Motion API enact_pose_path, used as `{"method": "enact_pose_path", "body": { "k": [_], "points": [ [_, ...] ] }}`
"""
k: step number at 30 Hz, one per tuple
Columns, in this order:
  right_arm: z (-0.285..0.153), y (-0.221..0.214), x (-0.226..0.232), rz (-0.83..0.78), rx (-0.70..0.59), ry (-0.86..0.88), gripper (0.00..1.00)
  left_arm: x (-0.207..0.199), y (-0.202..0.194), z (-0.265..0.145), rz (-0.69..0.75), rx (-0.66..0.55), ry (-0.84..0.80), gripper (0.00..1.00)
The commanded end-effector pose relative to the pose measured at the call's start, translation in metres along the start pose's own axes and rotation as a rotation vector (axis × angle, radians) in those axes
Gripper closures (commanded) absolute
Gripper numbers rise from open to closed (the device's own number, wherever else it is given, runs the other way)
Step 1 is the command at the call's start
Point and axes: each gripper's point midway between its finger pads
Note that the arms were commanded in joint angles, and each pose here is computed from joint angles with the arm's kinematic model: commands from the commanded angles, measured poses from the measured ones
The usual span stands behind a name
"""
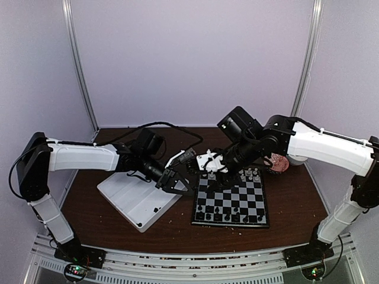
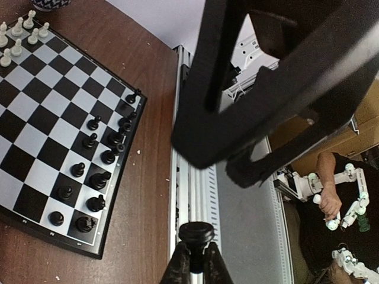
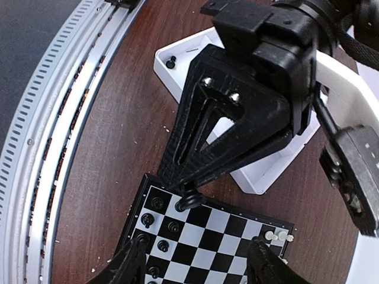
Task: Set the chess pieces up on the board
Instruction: Pass from the left arm to the right
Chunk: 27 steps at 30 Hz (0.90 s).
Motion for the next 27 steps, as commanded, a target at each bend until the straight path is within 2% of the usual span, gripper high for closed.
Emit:
{"method": "enact_pose_path", "body": {
  "k": [1,6,11,18,23,27],
  "points": [
    [0.011,-0.003,-0.005,-0.121,0.067,-0.077,0.42,-0.013,0.010,0.000,-0.012,-0.011,-0.103,1.00],
    [0.018,0.001,-0.001,-0.163,0.088,-0.097,0.47,-0.013,0.011,0.000,-0.018,-0.009,-0.113,1.00],
    [0.029,-0.003,0.006,-0.228,0.141,-0.114,0.59,-0.011,0.008,0.002,-0.035,-0.001,-0.122,1.00],
    [0.035,-0.001,0.005,-0.257,0.158,-0.150,0.64,-0.010,0.004,0.004,-0.057,0.008,-0.134,1.00],
    [0.040,-0.005,0.008,-0.290,0.186,-0.152,0.74,-0.010,0.004,0.004,-0.057,0.011,-0.137,1.00],
    [0.044,-0.009,0.009,-0.310,0.206,-0.162,0.76,-0.009,0.003,0.004,-0.063,0.014,-0.140,1.00]
  ]
}}
Point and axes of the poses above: each gripper's point midway between its finger pads, its own z axis out along the fingers, its own x axis along the line the jaws close on, y = z × x, and after that the axes turned 13 degrees about z, right-handed
